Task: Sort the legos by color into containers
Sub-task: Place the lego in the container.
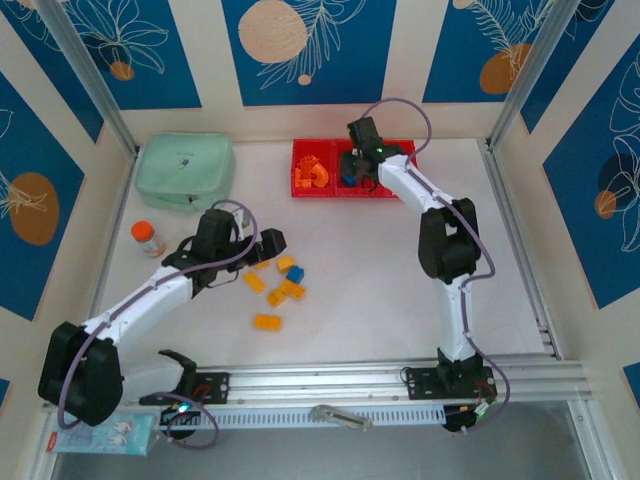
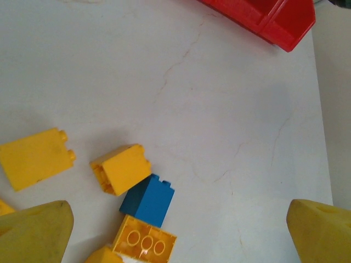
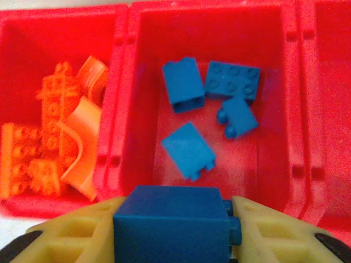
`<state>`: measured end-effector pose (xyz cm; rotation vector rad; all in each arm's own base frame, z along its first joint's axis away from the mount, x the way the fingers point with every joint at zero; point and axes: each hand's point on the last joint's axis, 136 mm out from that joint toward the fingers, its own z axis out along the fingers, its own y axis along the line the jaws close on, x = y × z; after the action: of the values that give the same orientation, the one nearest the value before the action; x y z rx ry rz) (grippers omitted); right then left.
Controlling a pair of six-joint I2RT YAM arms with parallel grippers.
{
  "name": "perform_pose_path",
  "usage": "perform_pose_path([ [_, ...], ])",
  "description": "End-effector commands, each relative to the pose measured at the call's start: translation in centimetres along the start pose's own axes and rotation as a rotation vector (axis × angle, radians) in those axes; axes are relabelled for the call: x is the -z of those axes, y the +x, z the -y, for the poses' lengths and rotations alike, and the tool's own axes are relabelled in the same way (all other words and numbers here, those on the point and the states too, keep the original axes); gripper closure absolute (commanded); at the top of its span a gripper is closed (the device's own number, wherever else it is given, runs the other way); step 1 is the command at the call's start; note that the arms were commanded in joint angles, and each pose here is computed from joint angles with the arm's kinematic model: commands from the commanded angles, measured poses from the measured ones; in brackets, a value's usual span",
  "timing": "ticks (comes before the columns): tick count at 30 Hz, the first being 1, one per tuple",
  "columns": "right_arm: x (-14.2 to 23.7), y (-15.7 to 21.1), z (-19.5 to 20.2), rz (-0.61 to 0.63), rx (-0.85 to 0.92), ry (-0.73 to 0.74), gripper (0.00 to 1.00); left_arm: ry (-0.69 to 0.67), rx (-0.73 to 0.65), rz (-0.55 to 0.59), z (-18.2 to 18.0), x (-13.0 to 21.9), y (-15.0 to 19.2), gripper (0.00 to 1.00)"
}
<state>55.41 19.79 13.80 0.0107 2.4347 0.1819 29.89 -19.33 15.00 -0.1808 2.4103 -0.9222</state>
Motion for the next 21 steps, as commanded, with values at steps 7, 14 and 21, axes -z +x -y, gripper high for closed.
perform_pose_path([
  [7, -2.1, -2.7, 0.6, -0.016, 0.043, 0.013, 0.36, 0.079, -0.05, 0.031, 2.8, -1.0, -3.2, 0.01],
  [14, 2.2, -1.6, -1.9, 0.001, 0.059, -0.064, 0.3, 0.088, -0.065, 0.061, 3.1, -0.2, -3.4, 0.01],
  [21, 6.4, 4.8, -4.6, -0.082, 0.07, -0.137, 0.26, 0.059, -0.073, 0.063, 2.0, 1.5, -1.9, 0.01],
])
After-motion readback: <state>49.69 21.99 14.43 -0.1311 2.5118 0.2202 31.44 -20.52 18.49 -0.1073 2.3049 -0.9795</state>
